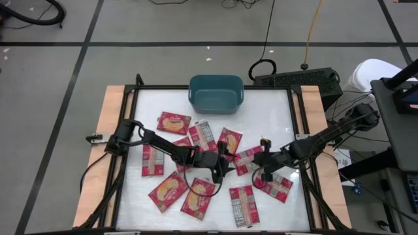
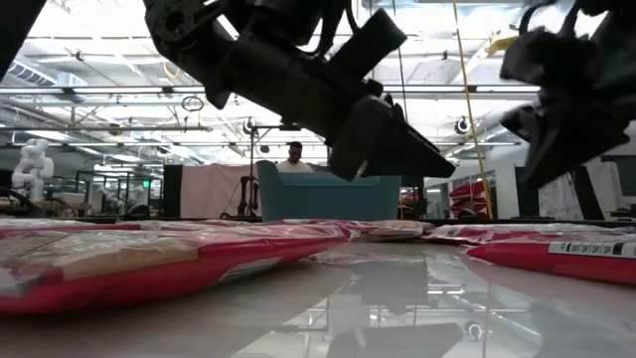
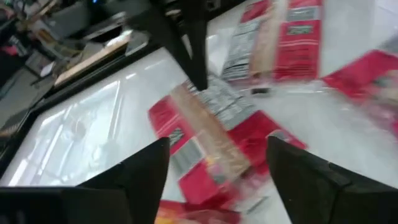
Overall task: Sort popcorn bags into baskets
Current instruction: Put the red popcorn bag into the green bin
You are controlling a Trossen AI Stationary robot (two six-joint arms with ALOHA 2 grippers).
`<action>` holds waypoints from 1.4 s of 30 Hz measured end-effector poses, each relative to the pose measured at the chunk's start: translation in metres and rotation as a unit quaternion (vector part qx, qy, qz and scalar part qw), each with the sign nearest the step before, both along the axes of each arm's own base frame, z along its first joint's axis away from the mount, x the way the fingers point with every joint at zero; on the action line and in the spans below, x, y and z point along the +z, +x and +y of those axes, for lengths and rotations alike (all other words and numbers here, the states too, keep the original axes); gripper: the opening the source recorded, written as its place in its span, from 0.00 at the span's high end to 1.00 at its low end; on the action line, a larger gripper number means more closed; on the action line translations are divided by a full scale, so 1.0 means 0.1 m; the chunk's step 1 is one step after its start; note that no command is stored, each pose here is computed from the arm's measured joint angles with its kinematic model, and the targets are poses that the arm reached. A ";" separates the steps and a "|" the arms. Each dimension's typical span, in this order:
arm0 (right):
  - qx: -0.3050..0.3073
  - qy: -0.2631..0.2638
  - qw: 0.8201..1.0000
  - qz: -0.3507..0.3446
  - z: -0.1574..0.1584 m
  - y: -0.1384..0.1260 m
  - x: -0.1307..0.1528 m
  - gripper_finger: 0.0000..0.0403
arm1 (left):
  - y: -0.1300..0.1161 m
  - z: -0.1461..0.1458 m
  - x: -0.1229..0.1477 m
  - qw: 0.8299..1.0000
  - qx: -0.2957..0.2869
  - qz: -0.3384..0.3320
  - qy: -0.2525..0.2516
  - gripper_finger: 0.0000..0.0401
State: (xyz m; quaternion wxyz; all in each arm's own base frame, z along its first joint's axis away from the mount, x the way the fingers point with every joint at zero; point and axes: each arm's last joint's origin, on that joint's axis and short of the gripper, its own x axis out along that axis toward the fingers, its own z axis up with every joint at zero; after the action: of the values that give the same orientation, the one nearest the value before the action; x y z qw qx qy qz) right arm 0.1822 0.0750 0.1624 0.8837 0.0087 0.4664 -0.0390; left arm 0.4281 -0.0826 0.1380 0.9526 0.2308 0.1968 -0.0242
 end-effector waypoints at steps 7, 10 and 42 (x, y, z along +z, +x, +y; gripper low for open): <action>-0.138 -0.022 0.988 0.064 -0.12 -0.18 -0.07 0.99 | 0.01 0.09 -0.02 1.000 -0.002 0.013 -0.021 0.53; -0.199 -0.026 0.974 0.109 -0.19 -0.28 -0.10 0.99 | 0.00 0.09 -0.03 1.000 -0.006 0.018 -0.020 0.59; 0.047 0.062 0.997 -0.012 0.06 -0.10 -0.19 0.91 | -0.15 0.10 -0.26 0.986 -0.021 0.168 -0.004 0.75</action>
State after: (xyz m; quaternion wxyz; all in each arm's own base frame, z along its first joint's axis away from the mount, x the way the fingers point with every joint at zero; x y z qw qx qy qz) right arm 0.1725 0.0814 0.1429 0.8880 0.0421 0.4569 0.0317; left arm 0.4129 -0.0721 0.1119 0.9062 0.2234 0.3491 -0.0837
